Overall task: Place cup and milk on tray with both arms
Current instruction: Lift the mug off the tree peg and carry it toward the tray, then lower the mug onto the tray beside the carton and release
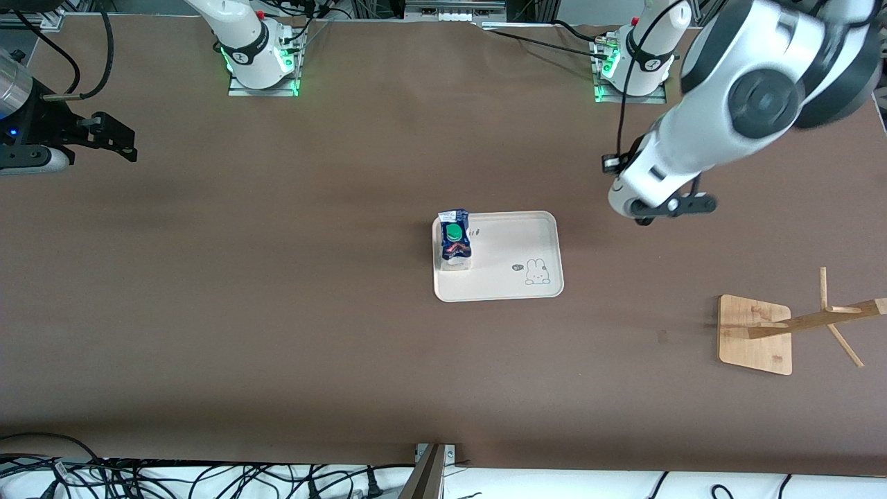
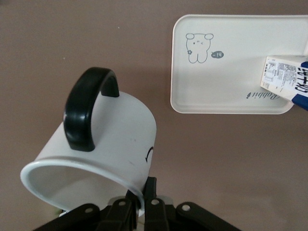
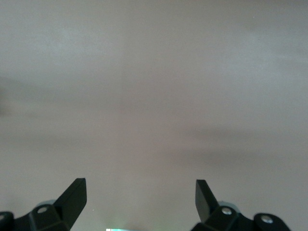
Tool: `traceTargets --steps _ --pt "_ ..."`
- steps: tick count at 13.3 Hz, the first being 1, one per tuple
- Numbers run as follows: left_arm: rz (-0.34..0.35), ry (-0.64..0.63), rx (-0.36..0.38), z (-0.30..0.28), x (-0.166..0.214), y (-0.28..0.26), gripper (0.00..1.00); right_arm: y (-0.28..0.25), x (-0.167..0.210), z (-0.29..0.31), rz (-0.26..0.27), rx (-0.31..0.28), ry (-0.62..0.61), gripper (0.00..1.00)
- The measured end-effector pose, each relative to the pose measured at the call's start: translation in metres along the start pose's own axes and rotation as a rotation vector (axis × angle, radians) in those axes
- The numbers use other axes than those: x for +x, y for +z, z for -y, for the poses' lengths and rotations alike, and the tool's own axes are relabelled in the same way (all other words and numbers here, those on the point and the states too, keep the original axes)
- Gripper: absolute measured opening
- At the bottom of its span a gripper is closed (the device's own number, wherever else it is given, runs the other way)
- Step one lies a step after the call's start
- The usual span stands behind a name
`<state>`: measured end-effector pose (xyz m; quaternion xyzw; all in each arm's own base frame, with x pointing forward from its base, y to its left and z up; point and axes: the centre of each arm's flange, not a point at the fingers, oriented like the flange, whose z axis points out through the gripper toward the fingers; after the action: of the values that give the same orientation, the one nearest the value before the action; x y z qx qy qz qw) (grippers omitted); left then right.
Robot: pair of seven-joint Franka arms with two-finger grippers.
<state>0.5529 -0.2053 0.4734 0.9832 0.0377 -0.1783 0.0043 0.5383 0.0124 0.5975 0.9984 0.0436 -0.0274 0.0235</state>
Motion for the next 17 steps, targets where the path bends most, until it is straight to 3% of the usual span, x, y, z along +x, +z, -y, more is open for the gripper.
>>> traceTargets --steps 5,12,17 --pt "0.132 0.029 -0.025 -0.076 0.063 0.082 0.08 0.000 0.000 0.000 0.000 0.000 0.000 1.00" --pt "0.159 -0.085 0.017 -0.147 0.099 0.189 0.08 0.000 0.000 0.000 0.000 0.000 0.001 1.00" --pt "0.161 -0.113 0.041 -0.147 0.108 0.209 0.08 0.000 0.000 -0.001 0.000 0.000 0.002 1.00"
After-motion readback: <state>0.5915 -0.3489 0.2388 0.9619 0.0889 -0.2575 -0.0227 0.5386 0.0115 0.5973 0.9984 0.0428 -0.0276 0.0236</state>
